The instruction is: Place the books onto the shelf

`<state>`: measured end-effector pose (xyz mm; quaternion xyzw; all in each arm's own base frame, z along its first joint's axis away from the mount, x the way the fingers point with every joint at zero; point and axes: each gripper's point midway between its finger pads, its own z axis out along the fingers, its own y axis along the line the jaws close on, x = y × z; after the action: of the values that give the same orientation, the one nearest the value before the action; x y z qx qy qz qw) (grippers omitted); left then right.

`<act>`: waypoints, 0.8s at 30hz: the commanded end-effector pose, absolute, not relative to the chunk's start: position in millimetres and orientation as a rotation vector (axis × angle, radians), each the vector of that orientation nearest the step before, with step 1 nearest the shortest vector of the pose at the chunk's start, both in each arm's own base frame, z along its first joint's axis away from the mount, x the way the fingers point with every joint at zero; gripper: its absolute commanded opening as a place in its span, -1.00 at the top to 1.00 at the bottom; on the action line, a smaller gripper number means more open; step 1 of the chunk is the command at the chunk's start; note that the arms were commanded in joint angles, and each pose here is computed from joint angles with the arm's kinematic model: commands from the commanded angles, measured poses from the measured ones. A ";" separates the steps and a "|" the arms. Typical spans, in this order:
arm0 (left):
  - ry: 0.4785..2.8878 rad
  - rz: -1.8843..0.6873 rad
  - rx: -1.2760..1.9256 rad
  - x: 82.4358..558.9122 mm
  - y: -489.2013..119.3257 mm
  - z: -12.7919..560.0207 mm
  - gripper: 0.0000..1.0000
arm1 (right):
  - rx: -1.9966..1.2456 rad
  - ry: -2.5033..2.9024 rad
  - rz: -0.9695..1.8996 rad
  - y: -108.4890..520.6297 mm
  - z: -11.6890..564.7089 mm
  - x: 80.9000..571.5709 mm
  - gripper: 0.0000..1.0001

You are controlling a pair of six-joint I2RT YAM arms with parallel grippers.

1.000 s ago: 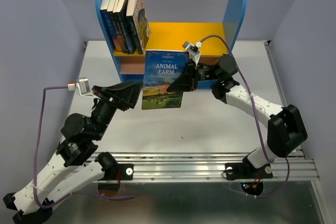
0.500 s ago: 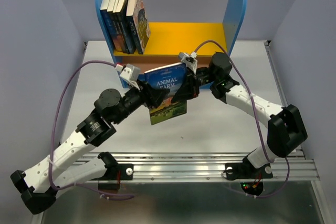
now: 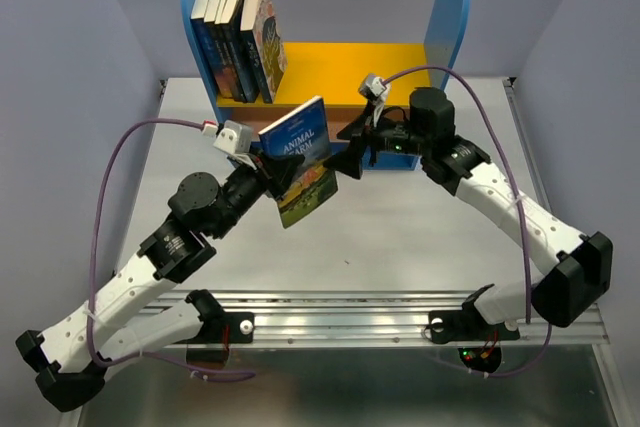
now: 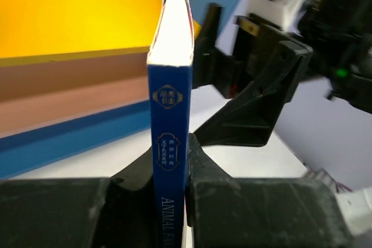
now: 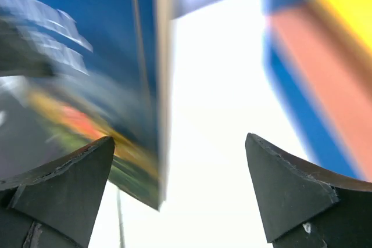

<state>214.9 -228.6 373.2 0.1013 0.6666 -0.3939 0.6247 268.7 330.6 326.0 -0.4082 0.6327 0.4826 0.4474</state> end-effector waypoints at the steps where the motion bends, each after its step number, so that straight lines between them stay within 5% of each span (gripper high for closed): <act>1: 1.289 -0.814 0.041 227.7 -188.4 452.4 1.00 | -0.625 1.676 0.754 278.4 344.4 330.8 -1.00; 10: 0.961 -0.547 0.006 263.9 -179.3 535.9 1.00 | -0.311 1.626 0.533 216.8 367.4 336.9 -1.00; 24: 0.807 -0.366 0.036 380.9 -183.7 530.4 1.00 | -0.332 1.646 0.505 216.9 355.8 340.5 -1.00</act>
<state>391.5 -204.1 460.5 0.0380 0.5247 -0.1532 0.8366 334.3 221.0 352.8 -0.1501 0.7283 0.2337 0.6264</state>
